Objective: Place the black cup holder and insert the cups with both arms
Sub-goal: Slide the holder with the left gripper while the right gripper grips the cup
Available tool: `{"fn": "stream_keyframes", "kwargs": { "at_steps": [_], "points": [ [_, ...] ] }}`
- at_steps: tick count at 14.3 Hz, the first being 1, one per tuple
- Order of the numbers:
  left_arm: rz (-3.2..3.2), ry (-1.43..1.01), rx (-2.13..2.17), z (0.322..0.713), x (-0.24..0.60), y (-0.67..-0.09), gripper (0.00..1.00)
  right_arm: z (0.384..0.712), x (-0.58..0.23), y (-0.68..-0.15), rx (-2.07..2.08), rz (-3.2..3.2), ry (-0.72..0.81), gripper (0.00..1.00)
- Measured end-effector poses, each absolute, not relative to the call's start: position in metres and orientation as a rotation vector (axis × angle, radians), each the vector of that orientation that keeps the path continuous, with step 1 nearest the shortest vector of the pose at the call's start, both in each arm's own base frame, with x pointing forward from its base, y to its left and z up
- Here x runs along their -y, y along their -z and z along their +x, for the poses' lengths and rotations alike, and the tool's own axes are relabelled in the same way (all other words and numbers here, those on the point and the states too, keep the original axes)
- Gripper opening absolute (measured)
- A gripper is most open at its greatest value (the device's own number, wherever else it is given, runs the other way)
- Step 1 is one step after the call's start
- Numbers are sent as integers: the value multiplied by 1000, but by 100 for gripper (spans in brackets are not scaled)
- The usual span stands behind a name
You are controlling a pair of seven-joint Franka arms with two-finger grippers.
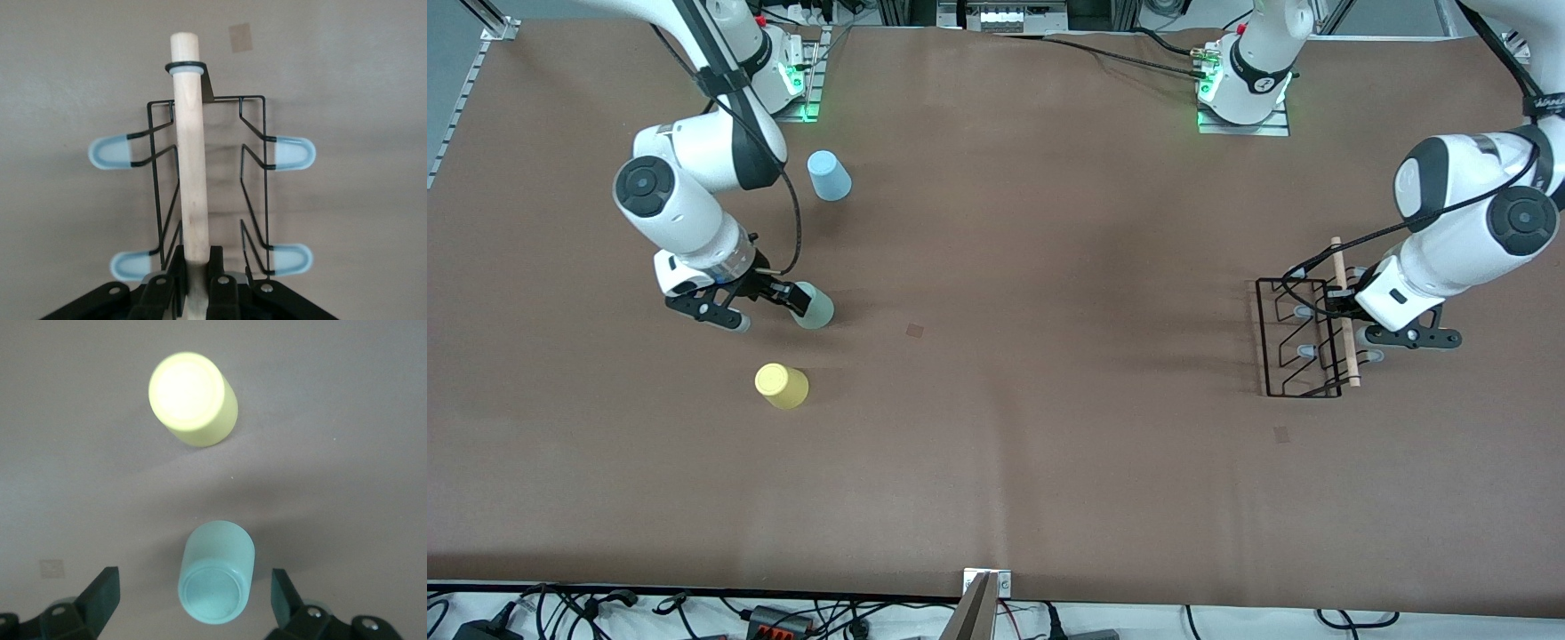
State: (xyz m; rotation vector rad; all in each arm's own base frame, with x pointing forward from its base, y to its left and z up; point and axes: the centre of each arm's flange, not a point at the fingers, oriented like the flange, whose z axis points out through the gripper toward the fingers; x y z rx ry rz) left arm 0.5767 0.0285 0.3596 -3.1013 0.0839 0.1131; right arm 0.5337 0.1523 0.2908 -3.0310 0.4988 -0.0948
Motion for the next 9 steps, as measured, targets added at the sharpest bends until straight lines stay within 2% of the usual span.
{"fn": "stream_keyframes", "kwargs": {
  "at_steps": [5,9],
  "points": [
    [-3113,31,-239,602,67,-437,16,522,-149,-273,-501,-3041,73,100],
    [-3149,81,-294,592,168,-452,16,522,-153,-261,-416,-3085,104,100]
  ]
}}
